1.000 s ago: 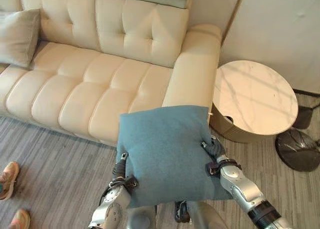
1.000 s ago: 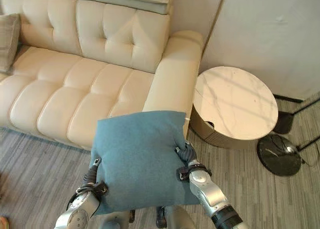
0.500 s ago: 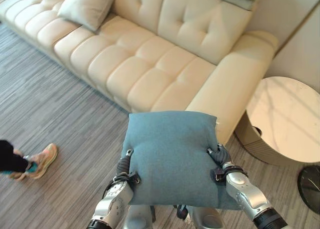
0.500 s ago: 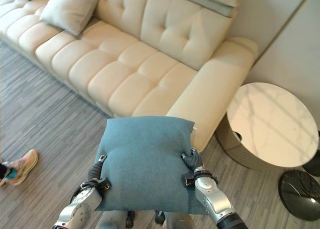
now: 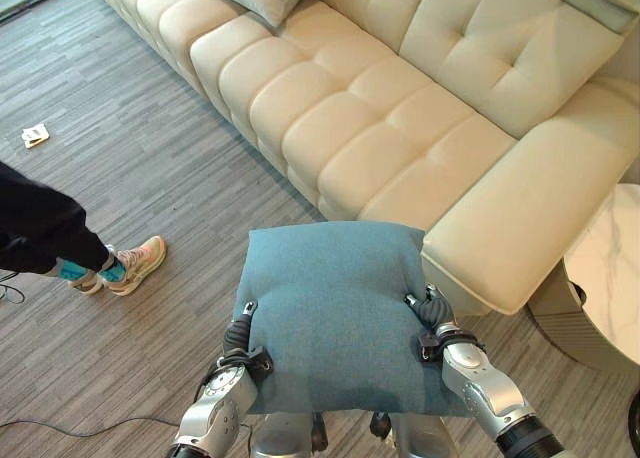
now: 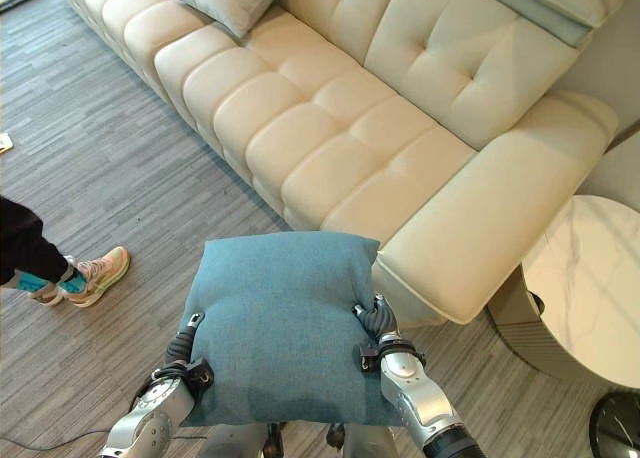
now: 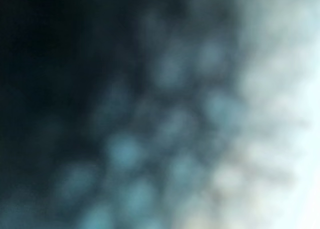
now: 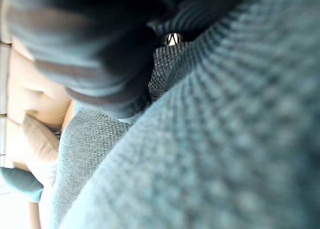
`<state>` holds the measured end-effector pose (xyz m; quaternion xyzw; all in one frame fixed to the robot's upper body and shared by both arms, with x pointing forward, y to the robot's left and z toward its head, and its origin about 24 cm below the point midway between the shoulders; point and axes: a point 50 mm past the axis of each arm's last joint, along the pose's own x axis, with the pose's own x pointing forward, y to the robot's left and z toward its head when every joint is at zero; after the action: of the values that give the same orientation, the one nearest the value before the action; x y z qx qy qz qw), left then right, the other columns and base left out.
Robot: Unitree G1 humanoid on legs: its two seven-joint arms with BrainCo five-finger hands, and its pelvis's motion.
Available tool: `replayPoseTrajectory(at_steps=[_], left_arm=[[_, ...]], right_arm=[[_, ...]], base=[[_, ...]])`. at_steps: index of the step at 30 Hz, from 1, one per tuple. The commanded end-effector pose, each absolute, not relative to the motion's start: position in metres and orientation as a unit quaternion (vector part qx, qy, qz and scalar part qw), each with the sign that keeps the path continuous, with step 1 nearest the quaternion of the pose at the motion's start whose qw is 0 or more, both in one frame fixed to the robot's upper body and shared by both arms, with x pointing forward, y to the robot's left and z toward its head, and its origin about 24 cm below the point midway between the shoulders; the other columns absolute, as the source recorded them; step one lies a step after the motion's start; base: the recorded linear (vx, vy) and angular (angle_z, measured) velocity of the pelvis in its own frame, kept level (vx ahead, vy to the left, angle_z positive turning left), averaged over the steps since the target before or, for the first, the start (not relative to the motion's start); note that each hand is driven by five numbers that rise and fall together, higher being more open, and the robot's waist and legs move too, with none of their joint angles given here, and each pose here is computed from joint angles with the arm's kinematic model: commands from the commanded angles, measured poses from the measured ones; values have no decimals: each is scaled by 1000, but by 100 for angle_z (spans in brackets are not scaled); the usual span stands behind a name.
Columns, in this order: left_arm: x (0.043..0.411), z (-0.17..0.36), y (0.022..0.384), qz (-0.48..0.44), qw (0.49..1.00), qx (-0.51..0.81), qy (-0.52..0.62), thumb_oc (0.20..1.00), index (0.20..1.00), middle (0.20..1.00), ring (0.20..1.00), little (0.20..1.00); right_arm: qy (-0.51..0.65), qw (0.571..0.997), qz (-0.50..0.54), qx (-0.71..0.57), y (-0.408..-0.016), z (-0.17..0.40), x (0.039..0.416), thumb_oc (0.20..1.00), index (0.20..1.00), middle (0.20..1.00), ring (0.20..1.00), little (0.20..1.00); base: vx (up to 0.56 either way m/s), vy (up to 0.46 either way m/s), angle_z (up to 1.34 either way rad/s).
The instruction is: Pick up all the scattered cushions and arrange them neatly on the sofa.
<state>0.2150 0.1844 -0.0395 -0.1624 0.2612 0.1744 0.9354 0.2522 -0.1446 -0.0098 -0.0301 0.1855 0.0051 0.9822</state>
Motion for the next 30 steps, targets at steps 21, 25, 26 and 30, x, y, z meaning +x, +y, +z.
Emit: replayPoseTrajectory(at_steps=[21,25,26,30], left_arm=[[242,-4,144,134,955,-207,167,200,200,200,200,200],[241,-7,145,146,950,-214,177,200,200,200,200,200],[240,-8,147,151,949,-210,178,200,200,200,200,200],[236,-12,148,150,951,-199,184,200,200,200,200,200]], right_arm=[[116,992,45,7,-119,15,262,200,200,200,200,200],[122,992,41,2,-117,12,261,200,200,200,200,200],[123,992,42,0,-115,11,261,200,200,200,200,200],[130,991,42,-7,-116,7,261,200,200,200,200,200]], base=[[291,-38,23],[268,-32,-18],[321,47,-47],[299,73,-54]])
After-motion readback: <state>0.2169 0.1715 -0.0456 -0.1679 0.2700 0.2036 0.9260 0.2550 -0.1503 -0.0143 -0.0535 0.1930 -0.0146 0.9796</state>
